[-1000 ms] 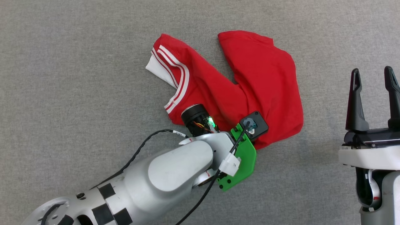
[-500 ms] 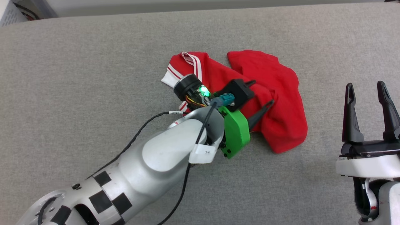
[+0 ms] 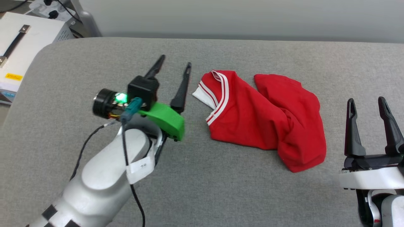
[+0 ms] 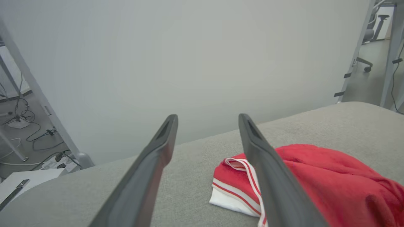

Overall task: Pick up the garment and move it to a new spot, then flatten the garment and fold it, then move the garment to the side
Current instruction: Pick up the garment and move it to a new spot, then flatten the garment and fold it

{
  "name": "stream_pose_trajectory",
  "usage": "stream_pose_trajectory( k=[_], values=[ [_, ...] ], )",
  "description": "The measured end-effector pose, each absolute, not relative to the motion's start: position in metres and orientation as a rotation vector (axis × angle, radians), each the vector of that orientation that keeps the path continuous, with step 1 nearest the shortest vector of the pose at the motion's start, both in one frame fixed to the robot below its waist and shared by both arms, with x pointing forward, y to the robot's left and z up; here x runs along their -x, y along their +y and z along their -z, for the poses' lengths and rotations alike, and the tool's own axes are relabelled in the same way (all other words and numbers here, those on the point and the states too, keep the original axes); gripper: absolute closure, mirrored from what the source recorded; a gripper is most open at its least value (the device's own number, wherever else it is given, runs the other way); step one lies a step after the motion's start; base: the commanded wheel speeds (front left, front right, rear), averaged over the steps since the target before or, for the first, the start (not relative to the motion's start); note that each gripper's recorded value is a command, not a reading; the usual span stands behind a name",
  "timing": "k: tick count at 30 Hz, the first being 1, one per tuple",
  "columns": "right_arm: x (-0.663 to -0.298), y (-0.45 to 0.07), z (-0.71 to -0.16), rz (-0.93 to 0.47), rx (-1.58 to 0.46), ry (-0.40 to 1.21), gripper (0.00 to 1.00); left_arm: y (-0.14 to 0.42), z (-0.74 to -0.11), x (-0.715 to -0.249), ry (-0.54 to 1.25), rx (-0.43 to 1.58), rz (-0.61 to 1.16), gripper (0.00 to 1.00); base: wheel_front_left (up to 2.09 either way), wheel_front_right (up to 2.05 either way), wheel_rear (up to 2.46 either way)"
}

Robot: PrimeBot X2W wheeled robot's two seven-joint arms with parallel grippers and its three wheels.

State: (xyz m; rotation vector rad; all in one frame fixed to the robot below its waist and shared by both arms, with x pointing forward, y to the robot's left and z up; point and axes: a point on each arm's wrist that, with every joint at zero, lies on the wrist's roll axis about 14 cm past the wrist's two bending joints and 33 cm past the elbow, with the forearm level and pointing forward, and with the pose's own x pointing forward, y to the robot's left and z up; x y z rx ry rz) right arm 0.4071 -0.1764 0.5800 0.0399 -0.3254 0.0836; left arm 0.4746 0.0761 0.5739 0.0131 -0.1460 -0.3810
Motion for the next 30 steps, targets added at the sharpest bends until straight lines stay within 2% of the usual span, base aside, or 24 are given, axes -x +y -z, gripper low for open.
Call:
stream_pose_trajectory(
  k=[5, 11, 20, 30],
  values=[
    [-0.408, -0.166, -0.584, -0.113, -0.048, -0.336, 0.00, 0.144, -0.586, -0.459, -0.209, 0.005, 0.149, 0.00, 0.00, 0.00, 0.00],
    [-0.401, -0.161, -0.576, -0.129, -0.060, -0.308, 0.00, 0.191, -0.573, -0.425, -0.210, 0.015, -0.014, 0.00, 0.00, 0.00, 0.00],
    [-0.387, -0.153, -0.552, -0.149, -0.081, -0.228, 0.00, 0.198, -0.545, -0.382, -0.166, 0.035, -0.039, 0.00, 0.00, 0.00, 0.00],
    [-0.375, -0.150, -0.526, -0.158, -0.087, -0.143, 0.00, 0.196, -0.530, -0.367, -0.138, 0.044, -0.025, 0.00, 0.00, 0.00, 0.00]
  ],
)
